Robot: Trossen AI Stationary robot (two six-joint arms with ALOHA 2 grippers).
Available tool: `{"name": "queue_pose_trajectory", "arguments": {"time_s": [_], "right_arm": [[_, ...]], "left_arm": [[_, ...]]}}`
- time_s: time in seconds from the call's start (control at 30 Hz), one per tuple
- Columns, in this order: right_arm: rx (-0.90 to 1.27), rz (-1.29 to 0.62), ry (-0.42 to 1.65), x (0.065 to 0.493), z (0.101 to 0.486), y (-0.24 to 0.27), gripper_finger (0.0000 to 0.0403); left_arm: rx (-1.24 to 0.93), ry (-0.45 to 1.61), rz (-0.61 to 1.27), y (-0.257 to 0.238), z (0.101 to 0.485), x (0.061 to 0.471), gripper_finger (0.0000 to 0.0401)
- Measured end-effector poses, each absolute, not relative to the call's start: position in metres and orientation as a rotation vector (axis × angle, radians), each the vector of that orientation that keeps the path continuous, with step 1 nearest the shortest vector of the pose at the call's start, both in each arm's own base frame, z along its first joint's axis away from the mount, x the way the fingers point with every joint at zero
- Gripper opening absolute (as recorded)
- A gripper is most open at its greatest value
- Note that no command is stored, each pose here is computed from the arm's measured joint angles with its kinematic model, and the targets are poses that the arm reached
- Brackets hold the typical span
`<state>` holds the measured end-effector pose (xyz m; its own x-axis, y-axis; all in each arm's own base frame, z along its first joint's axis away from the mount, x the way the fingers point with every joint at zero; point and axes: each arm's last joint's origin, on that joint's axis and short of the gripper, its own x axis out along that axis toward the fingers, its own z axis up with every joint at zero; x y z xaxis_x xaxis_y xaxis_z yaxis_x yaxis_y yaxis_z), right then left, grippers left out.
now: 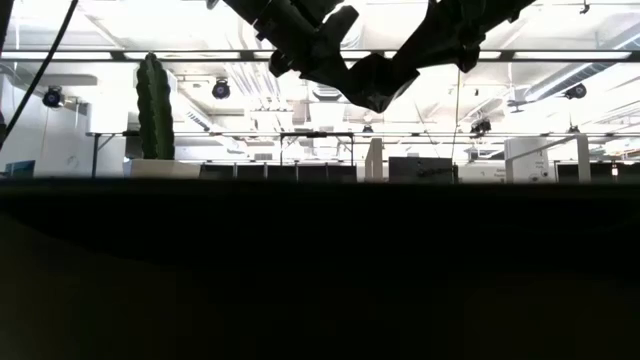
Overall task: Pick & Place Mini shaped plates
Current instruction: Put the black distorted square plate on the shelf
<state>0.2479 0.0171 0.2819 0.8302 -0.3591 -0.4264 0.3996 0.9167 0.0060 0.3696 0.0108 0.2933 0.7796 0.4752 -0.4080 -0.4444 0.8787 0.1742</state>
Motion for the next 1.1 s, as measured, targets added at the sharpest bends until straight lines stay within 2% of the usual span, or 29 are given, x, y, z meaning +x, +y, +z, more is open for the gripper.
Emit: {"name": "queue_pose_trajectory", "arguments": {"time_s": [0.43, 1.1], "right_arm": [[0.109, -0.427, 0.391, 0.244, 0.289, 0.016, 0.0094], [0.100, -0.494, 0.386, 0.243, 0.288, 0.014, 0.0086]], "left_arm": [[0.062, 0.490, 0.500, 0.012, 0.290, 0.368, 0.0000], [0.040, 0.430, 0.468, 0.010, 0.304, 0.372, 0.0000]]}}
